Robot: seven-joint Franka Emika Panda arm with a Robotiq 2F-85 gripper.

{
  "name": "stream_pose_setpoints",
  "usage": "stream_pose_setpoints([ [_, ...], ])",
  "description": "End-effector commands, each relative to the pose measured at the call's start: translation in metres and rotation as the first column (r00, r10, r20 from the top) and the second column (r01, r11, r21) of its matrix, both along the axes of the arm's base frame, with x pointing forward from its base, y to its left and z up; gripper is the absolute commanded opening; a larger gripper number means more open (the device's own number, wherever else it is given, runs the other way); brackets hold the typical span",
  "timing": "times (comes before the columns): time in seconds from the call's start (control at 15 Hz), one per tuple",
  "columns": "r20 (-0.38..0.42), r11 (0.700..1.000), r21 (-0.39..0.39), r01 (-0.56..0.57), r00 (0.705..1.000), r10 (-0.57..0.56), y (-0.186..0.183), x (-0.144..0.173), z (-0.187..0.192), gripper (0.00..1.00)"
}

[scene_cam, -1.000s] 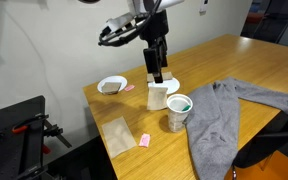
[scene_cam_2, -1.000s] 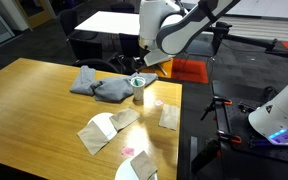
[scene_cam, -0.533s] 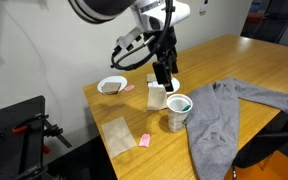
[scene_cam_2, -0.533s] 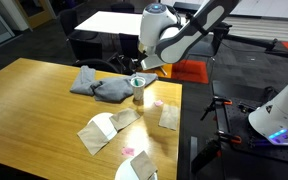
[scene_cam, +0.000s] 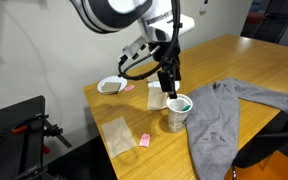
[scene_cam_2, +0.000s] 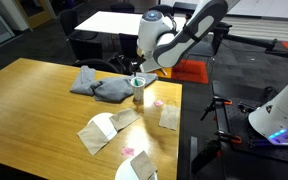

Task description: Remove the pen from the mug cup and place it on the table

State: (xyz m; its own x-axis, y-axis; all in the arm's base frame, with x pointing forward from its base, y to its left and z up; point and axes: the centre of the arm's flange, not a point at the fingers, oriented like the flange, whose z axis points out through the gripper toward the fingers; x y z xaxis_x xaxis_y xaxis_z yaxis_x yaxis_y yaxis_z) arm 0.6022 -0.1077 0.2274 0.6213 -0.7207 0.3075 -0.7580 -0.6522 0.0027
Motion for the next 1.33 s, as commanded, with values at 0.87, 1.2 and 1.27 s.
stream_pose_setpoints([
  [0.87, -0.005, 1.0, 0.0, -0.004, 1.0, 0.004, -0.003, 0.017, -0.022, 0.54],
  [1.2, -0.018, 1.0, 0.007, 0.01, 1.0, -0.01, -0.005, 0.032, -0.041, 0.47],
  [1.27, -0.019, 1.0, 0.005, 0.012, 1.0, -0.012, -0.005, 0.035, -0.044, 0.42],
])
